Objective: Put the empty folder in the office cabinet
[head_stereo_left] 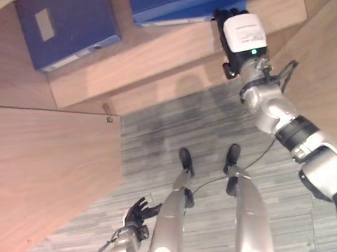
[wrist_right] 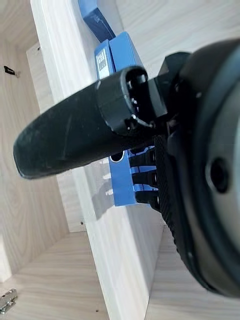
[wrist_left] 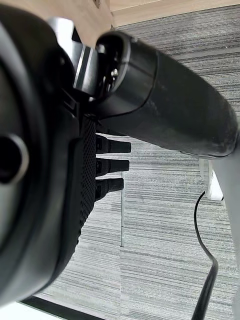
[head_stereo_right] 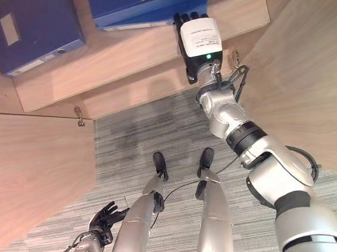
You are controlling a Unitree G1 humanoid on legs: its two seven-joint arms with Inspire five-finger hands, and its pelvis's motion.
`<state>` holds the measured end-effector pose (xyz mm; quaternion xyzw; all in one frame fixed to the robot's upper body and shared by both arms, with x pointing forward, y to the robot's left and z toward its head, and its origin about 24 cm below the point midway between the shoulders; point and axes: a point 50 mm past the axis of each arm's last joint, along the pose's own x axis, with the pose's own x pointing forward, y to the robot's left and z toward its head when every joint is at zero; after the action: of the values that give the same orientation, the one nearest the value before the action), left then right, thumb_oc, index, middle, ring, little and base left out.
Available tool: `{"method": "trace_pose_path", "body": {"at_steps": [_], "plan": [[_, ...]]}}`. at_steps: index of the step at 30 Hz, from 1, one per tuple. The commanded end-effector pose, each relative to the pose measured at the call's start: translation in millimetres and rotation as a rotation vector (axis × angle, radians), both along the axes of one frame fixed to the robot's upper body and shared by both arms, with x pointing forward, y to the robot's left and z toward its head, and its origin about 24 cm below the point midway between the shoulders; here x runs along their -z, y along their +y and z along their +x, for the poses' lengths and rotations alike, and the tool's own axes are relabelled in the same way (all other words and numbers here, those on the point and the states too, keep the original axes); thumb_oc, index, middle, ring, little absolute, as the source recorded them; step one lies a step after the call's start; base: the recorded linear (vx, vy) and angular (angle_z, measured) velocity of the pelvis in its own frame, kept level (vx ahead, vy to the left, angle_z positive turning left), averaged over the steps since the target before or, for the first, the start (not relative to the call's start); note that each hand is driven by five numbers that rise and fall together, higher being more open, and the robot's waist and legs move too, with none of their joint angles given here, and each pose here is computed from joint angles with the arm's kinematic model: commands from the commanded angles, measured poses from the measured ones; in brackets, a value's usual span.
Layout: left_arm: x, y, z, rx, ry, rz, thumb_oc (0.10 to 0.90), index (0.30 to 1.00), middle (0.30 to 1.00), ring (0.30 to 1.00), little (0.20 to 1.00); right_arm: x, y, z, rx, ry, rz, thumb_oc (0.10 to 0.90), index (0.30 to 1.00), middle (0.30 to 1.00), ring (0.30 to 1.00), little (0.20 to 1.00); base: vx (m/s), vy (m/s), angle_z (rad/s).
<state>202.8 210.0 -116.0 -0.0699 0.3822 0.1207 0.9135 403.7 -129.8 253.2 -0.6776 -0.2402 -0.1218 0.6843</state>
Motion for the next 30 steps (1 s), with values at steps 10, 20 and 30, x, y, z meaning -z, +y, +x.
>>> {"method": "trace_pose_path", "body": {"at_steps": [10,20,30], "plan": [[25.7,37.8,-75.5,-0.015,0.217,0.1,0.8,0.9,0.9,0.9,0.9,-63.6,-44.5,21.7,0.318,0.04,-0.018,0.8,0.9,0.9,0.9,0.9,-0.01,-0.036,0.08],[25.8,34.8,-73.4,-0.012,0.216,0.097,0.8,0.9,0.9,0.9,0.9,-75.6,-24.0,19.3,0.279,-0.031,-0.159,0.8,0.9,0.9,0.9,0.9,0.01,-0.004,0.06],[22.1,28.2,-53.7,-0.076,0.18,0.074,0.8,0.9,0.9,0.9,0.9,-92.6,34.4,-4.3,0.036,-0.264,-0.255,0.8,0.9,0.9,0.9,0.9,0.0,0.007,-0.01]]}}
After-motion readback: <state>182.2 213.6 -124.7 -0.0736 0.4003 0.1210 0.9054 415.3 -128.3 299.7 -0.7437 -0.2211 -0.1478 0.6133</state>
